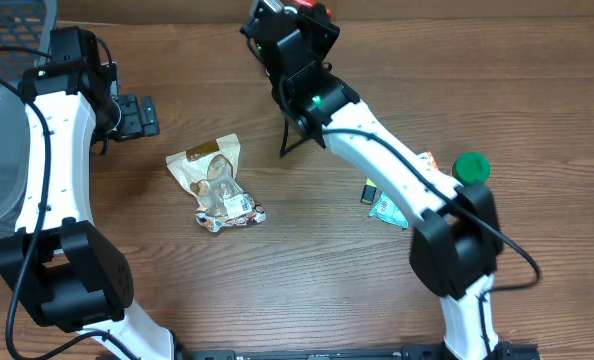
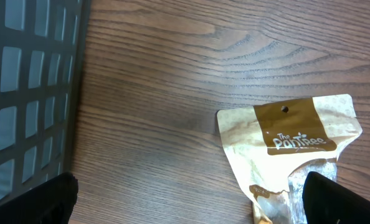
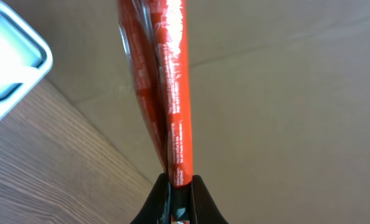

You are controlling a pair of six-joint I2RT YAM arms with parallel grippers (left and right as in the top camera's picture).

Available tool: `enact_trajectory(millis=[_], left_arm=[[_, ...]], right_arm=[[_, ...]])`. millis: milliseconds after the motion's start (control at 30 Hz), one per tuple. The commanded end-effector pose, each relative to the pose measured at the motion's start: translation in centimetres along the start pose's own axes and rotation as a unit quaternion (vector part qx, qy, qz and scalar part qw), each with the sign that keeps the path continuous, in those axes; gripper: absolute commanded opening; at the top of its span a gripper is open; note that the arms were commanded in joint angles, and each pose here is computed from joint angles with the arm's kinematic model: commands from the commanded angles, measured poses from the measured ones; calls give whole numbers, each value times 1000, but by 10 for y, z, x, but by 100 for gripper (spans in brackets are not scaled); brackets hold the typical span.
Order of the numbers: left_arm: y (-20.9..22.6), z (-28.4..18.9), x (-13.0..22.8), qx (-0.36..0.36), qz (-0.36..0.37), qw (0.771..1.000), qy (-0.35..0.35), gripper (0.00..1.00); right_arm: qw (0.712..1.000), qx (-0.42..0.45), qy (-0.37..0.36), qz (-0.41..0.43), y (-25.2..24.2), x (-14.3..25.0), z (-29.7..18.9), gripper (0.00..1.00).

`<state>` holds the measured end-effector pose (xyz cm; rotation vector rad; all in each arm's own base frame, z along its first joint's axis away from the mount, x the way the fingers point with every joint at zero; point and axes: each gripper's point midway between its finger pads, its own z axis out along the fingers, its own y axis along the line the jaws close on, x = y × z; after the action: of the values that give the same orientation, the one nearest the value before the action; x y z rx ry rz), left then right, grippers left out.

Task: Scan the item barcode
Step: 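Carry the red meat sticks up to the white scanner, then hold the red meat sticks against the white scanner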

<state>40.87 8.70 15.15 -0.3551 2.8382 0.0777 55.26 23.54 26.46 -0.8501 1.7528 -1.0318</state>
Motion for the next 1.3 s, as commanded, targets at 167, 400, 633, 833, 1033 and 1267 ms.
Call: enact_trajectory(millis=[167,400,633,833,1033,1267], left_arm=[[-4,-13,-7,6,10,1000,-20,100],[-4,-13,-7,6,10,1000,-20,100],[-4,-13,-7,6,10,1000,-20,100],[-4,-13,-7,6,10,1000,-20,100],[-4,-13,-7,6,10,1000,-20,100],[-4,-13,-7,6,10,1000,-20,100]], right_arm=[[999,3,46,-15,52,38,68,3],[999,-2,48,-17,91,50,92,3],[999,-19,18,-27,112,42,100,3],[998,-2,37,-45,120,56,111,3],[994,-1,60,-94,138,72,120,3],[994,4,58,-90,138,69,118,4]])
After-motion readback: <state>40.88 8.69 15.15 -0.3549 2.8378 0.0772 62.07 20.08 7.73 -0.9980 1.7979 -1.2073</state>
